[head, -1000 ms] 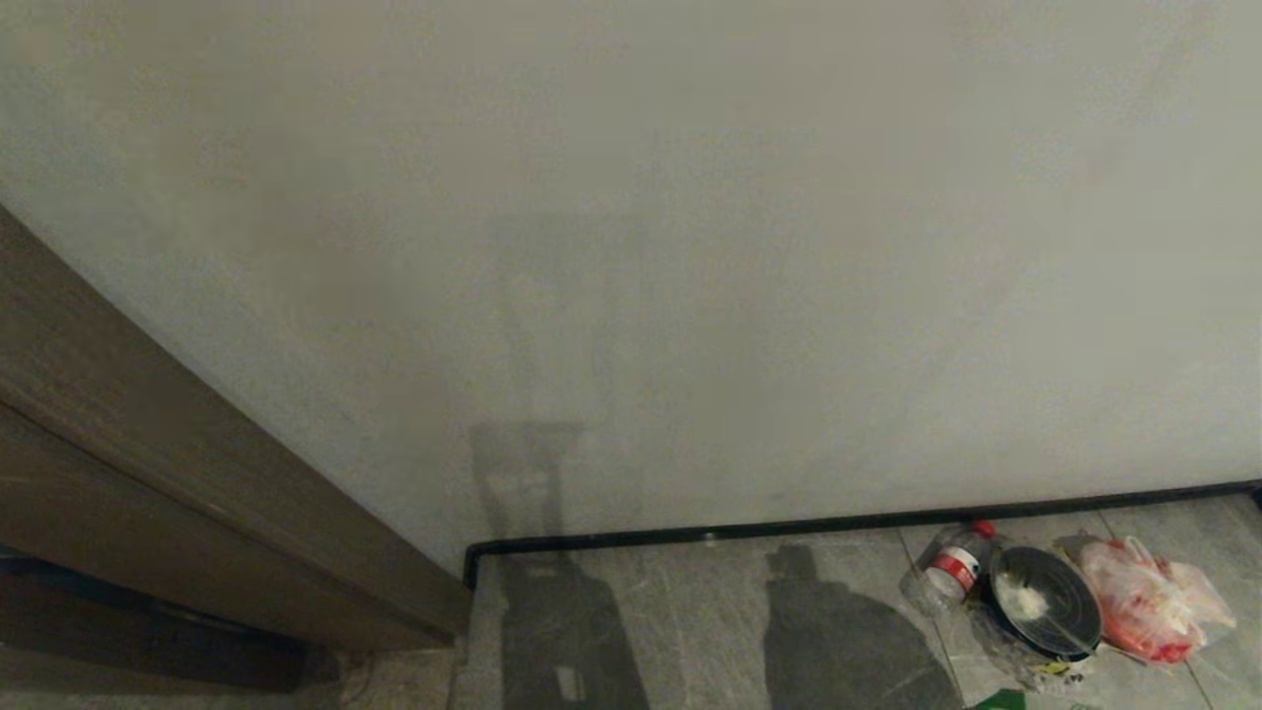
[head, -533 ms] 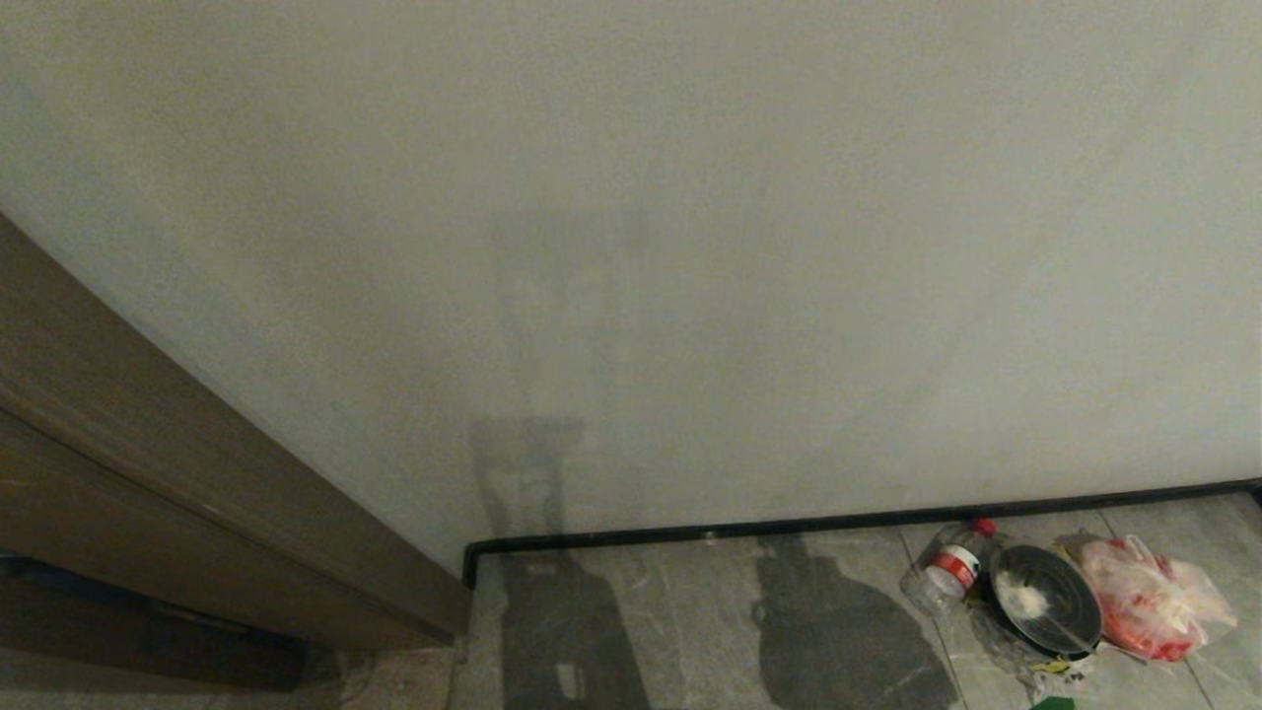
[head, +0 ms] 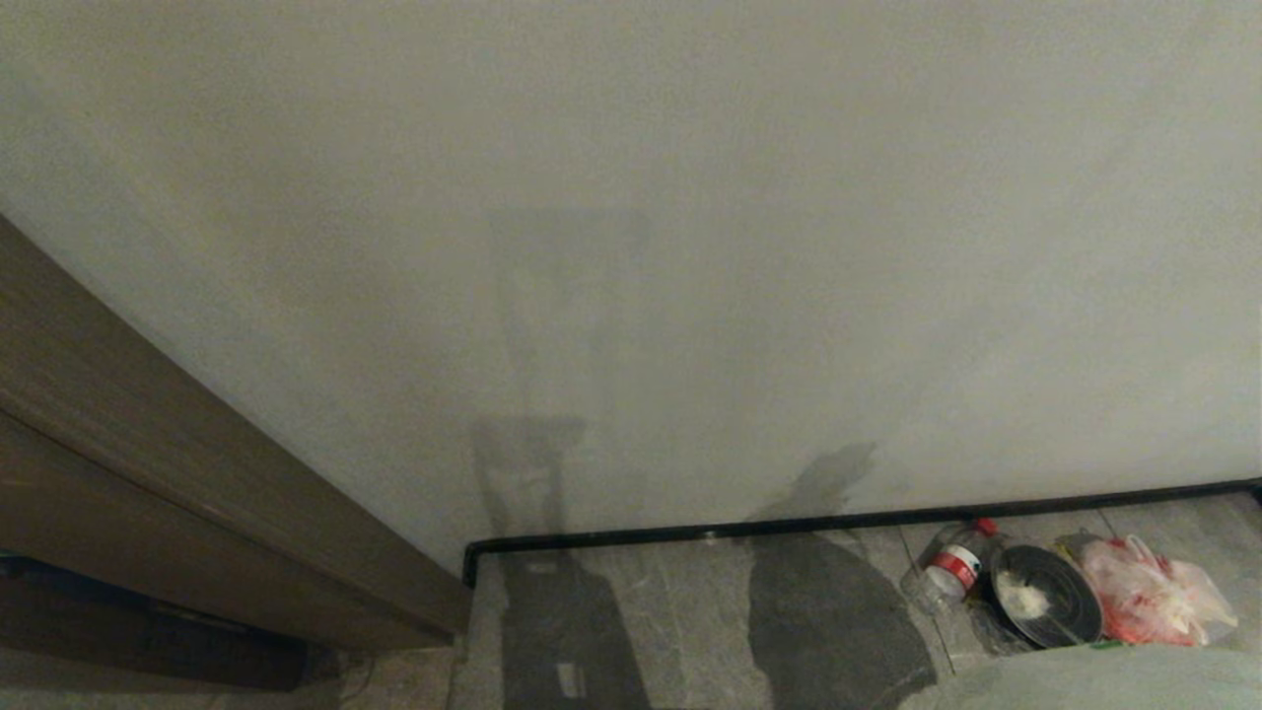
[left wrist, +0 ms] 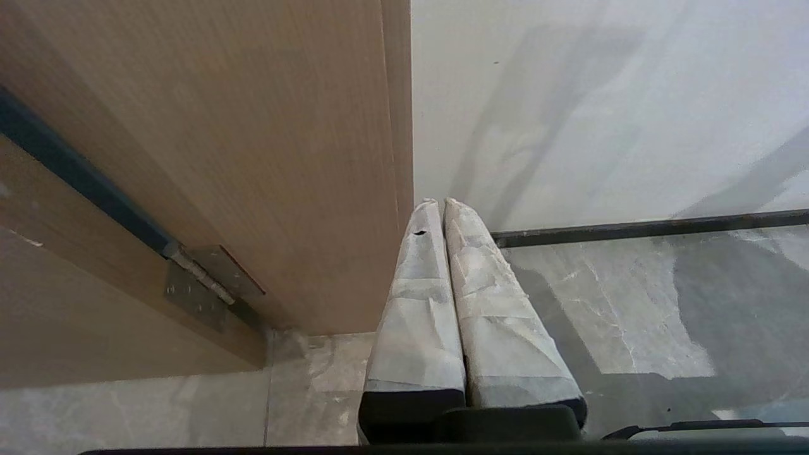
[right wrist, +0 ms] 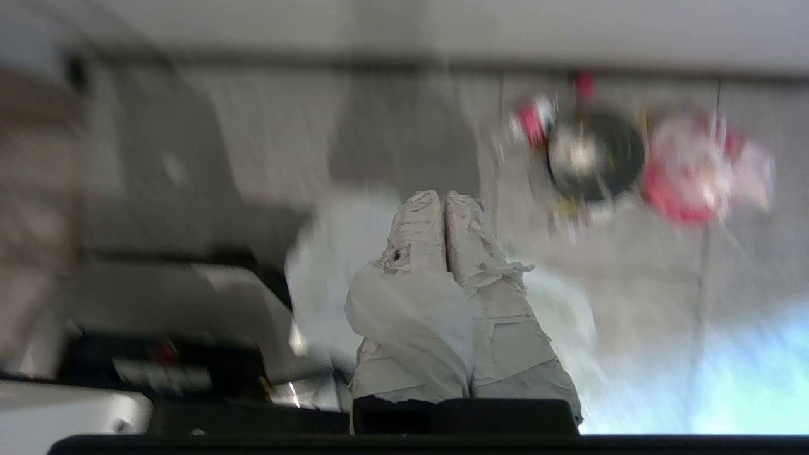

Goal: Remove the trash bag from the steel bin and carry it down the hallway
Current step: Put the trash bag at the door

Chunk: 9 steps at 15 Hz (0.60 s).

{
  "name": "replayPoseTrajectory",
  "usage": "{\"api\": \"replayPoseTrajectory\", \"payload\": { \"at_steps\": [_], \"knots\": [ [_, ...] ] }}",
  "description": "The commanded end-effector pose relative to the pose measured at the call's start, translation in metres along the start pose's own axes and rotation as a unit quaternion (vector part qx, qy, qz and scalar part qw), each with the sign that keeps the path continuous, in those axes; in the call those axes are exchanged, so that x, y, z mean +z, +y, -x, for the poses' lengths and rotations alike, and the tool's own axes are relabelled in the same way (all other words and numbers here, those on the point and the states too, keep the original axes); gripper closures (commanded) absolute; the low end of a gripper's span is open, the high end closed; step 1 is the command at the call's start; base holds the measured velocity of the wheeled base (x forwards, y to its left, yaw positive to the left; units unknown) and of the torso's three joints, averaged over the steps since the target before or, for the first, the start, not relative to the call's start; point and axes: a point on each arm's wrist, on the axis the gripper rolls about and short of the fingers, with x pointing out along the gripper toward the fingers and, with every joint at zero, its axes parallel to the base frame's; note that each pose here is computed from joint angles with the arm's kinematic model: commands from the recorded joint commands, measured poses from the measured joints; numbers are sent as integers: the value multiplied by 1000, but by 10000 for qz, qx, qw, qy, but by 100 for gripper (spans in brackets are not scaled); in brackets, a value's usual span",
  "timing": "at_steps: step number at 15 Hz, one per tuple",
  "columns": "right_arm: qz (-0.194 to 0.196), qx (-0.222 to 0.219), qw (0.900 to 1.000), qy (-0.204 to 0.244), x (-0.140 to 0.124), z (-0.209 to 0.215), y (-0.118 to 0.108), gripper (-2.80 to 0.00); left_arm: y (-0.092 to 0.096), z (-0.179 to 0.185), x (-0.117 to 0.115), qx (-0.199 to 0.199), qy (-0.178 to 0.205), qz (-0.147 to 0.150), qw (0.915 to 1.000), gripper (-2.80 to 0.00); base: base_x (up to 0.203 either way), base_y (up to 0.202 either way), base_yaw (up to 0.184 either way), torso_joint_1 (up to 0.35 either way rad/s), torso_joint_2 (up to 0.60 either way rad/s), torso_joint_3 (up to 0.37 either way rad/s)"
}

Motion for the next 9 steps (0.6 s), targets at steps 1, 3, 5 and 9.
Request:
{"api": "replayPoseTrajectory", "payload": {
  "at_steps": [1, 3, 5, 9],
  "knots": [
    [35, 0, 9959, 899, 18, -48, -4, 0, 0, 0, 0, -6, -3, 4, 10000, 0, 0, 0, 0, 0, 0, 0],
    [-42, -264, 9943, 1029, 23, -71, -7, 0, 0, 0, 0, -6, -3, 4, 10000, 0, 0, 0, 0, 0, 0, 0],
    [-267, -425, 9926, 1104, 20, -80, -7, 0, 0, 0, 0, -5, -3, 4, 10000, 0, 0, 0, 0, 0, 0, 0],
    [-229, -378, 9893, 1394, 14, -91, -7, 0, 0, 0, 0, 2, -3, 4, 10000, 0, 0, 0, 0, 0, 0, 0]
  ]
}}
